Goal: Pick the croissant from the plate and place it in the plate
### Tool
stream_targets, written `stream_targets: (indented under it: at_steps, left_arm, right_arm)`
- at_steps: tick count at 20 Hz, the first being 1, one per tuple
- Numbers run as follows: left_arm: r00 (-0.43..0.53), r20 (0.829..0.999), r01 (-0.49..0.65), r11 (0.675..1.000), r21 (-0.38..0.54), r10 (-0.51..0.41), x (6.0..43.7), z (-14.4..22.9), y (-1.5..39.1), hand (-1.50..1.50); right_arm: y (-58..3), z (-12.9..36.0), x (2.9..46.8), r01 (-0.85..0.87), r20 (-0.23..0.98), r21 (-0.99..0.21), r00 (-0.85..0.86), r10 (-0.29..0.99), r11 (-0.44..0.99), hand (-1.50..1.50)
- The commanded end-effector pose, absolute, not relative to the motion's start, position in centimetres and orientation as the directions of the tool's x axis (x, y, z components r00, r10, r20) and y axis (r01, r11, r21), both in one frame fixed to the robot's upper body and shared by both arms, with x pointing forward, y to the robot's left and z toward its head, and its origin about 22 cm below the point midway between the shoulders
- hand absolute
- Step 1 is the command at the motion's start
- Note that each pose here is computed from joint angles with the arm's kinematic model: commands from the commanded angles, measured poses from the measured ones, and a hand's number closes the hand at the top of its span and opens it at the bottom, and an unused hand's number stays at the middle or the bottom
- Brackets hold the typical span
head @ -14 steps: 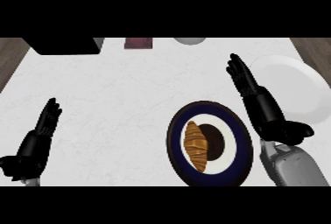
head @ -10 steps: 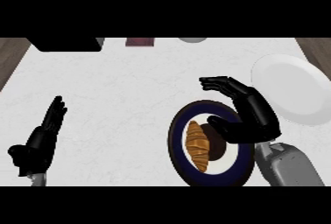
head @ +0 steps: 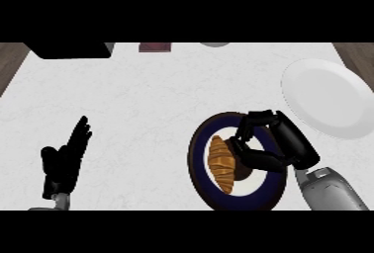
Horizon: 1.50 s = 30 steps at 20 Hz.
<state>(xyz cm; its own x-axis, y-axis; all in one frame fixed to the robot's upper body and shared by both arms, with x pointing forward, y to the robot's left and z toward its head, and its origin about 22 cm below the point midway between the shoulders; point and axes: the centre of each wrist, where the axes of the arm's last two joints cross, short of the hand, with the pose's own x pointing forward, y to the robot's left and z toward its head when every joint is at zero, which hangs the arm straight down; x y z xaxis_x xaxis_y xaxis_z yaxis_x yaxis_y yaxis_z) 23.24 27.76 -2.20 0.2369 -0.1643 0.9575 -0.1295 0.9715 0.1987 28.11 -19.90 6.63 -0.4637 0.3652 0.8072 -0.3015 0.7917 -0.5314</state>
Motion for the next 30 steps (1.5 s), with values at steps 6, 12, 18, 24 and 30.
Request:
stream_targets:
  at_steps: [6, 12, 18, 24, 30]
  left_arm:
    - [0.269, 0.949, -0.106, 0.974, 0.201, -0.167, 23.2, -1.3, 26.1, 0.0]
    - [0.271, 0.949, -0.121, 0.972, 0.202, -0.164, 25.0, -1.5, 24.7, 0.0]
    - [0.288, 0.944, -0.109, 0.974, 0.197, -0.159, 24.9, -1.7, 24.1, 0.0]
    - [0.277, 0.947, -0.128, 0.97, 0.205, -0.163, 24.5, -0.2, 24.4, 0.0]
    - [0.28, 0.945, -0.117, 0.971, 0.207, -0.168, 25.0, -0.2, 24.1, 0.0]
  right_arm:
    - [-22.1, -2.9, 24.7, -0.58, 0.918, -0.265, -0.397, 0.017, 0.77, -1.5]
    - [-24.0, 0.4, 27.9, -0.444, 0.702, -0.694, -0.591, 0.397, 0.567, -1.5]
    - [-22.6, 6.7, 30.4, -0.412, 0.555, -0.832, -0.607, 0.569, 0.372, -1.5]
    - [-17.8, 7.2, 29.3, -0.54, 0.494, -0.825, -0.551, 0.672, 0.164, -1.5]
    - [-17.5, 5.5, 30.0, -0.61, 0.46, -0.791, -0.53, 0.712, 0.058, -1.5]
